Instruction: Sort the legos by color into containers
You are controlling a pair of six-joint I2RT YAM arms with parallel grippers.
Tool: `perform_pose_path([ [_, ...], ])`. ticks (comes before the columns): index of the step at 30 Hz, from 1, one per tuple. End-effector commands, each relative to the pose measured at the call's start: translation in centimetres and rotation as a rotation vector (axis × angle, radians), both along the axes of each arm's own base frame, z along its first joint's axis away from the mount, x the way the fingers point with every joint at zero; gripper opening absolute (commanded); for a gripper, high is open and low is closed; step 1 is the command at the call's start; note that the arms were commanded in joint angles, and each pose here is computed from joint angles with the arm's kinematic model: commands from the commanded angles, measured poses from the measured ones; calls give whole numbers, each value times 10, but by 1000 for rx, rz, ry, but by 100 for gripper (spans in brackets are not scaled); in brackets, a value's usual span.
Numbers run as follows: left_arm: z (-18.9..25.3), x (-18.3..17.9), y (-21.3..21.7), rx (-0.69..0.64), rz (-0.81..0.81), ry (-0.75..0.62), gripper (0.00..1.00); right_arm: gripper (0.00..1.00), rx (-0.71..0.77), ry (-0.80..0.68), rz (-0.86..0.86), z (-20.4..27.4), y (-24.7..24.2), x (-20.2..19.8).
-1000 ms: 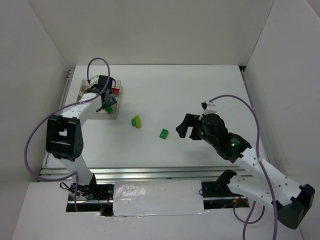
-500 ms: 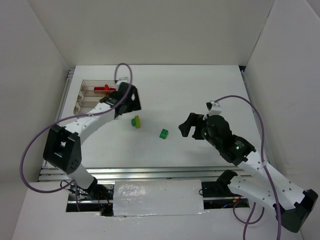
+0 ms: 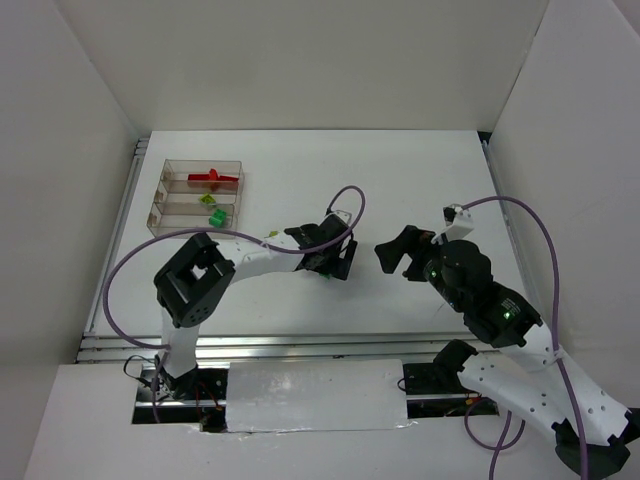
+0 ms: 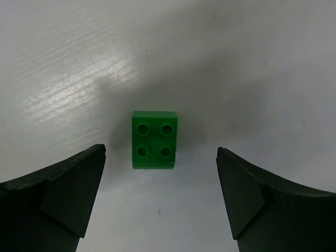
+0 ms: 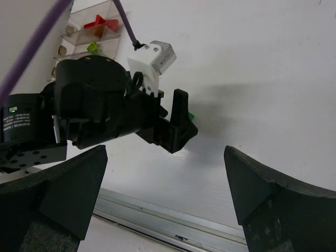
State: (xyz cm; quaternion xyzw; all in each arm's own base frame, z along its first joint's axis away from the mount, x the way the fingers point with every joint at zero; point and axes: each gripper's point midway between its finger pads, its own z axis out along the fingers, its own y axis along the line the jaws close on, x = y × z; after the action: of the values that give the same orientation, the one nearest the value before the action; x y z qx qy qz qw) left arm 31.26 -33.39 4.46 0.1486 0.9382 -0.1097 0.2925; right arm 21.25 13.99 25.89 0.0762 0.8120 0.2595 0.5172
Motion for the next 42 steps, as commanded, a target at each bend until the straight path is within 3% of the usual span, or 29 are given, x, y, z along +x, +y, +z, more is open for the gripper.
perform_pose_path([
  [1,7,11,1,29,35,-27,98,99,0,-4,-7,4,-3,-1],
  [5,-12,7,3,56,20,10,92,99,-2,-11,-4,5,-2,0],
  [8,-25,2,1,69,3,37,65,99,-1,-10,-1,4,1,2],
  [9,-25,2,3,73,11,36,31,99,-3,-7,2,3,1,2],
  [10,-23,2,5,80,25,28,15,99,-2,-7,4,2,2,3],
  [12,-5,5,22,111,85,-16,0,99,-3,-4,7,1,3,3],
  [16,55,37,90,120,366,-141,0,99,-5,-1,8,-3,4,4],
  [19,79,69,204,84,751,-160,0,99,-2,2,23,-6,8,5],
  [22,89,76,283,69,977,-164,0,99,-14,17,33,-14,11,6],
  [25,93,89,327,33,1083,-163,6,99,-21,30,50,-20,17,8],
  [30,81,110,364,9,1153,-107,19,99,-15,43,105,-25,29,8],
  [34,72,118,379,11,1181,-88,34,99,-20,52,120,-29,33,9],
  [36,66,116,378,8,1176,-78,51,99,-22,55,123,-31,34,9],
  [37,65,118,377,-2,1176,-83,67,99,-23,54,127,-31,35,10],
  [41,67,119,372,-24,1155,-81,91,99,-30,60,144,-33,38,10],
  [42,68,118,371,-33,1149,-84,92,99,-32,65,147,-35,39,11],
])
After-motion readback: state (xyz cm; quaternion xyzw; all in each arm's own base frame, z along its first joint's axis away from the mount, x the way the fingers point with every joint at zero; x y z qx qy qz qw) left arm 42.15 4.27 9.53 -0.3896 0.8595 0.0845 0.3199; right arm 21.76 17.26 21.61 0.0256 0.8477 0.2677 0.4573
